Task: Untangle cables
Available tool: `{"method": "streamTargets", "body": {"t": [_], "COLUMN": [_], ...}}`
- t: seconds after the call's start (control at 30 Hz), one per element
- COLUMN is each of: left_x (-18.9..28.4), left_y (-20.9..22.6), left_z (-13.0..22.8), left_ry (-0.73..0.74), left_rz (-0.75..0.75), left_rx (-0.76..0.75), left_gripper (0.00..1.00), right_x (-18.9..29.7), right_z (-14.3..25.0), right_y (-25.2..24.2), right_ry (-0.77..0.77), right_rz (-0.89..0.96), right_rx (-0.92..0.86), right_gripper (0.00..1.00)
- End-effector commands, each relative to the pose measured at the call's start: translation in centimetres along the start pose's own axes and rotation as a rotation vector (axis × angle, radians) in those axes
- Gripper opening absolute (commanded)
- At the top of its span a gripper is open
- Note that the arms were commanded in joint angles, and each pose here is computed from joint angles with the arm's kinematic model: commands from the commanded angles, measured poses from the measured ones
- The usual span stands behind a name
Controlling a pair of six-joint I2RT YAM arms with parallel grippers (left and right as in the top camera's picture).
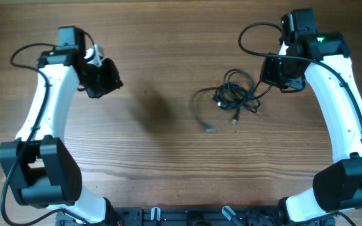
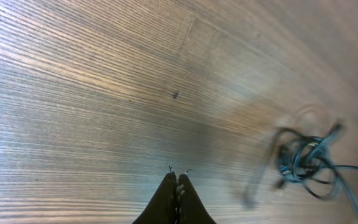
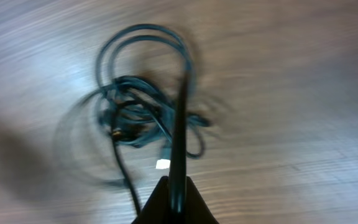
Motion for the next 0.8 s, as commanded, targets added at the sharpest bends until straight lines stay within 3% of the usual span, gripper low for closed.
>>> {"method": "streamTargets", "body": {"t": [0.0, 0.07, 0.1, 0.13, 0.17, 0.3, 0.37, 0.57, 0.77], "left_x": [-1.0, -1.6, -1.8, -2.0, -2.3, -4.2, -6.6, -14.7, -20.7], "left_y": [-1.6, -4.1, -5.5, -7.2, -9.5, -14.6, -16.3, -21.7, -21.1], "left_z": [0.7, 1.5, 2.0, 2.4, 3.1, 4.7, 5.4, 7.7, 12.1], "left_ry": [-0.02, 0.0, 0.012, 0.021, 0.017, -0.048, -0.076, -0.098, 0.025], "left_rz": [-0.052, 0.034, 0.099, 0.174, 0.253, 0.299, 0.276, 0.444, 0.384], "left_rx": [-0.101, -0.164, -0.211, -0.253, -0.312, -0.373, -0.369, -0.486, -0.525], "left_gripper": [0.04, 0.04, 0.08, 0.18, 0.35, 0.47, 0.5, 0.64, 0.62], "right_x": [0.7, 0.7, 0.9, 1.1, 1.4, 2.1, 2.3, 2.3, 2.3], "right_z": [0.4, 0.0, -0.6, -1.2, -2.0, -4.0, -4.2, -3.7, -3.5], "right_y": [3.0, 2.9, 2.7, 2.2, 1.2, -2.8, -3.8, -3.7, -3.7], "right_ry": [0.03, 0.013, -0.006, -0.024, -0.045, -0.104, -0.113, -0.099, -0.085], "right_rz": [-0.239, -0.24, -0.242, -0.243, -0.243, -0.247, -0.258, -0.285, -0.283], "right_rx": [0.209, 0.188, 0.136, 0.076, -0.003, -0.126, -0.1, 0.018, 0.014], "right_gripper": [0.37, 0.71, 0.79, 0.87, 0.9, 0.92, 0.92, 0.96, 0.96]}}
Point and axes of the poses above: each gripper's point midway between its finger pads, its own x axis back along the fingers, its own y axis along the line the jaws close on, z = x × y, the point moved 6 cm from there along x, back along the fingers, and after that the axes turned 1 degree about x, right-handed, at the moved point
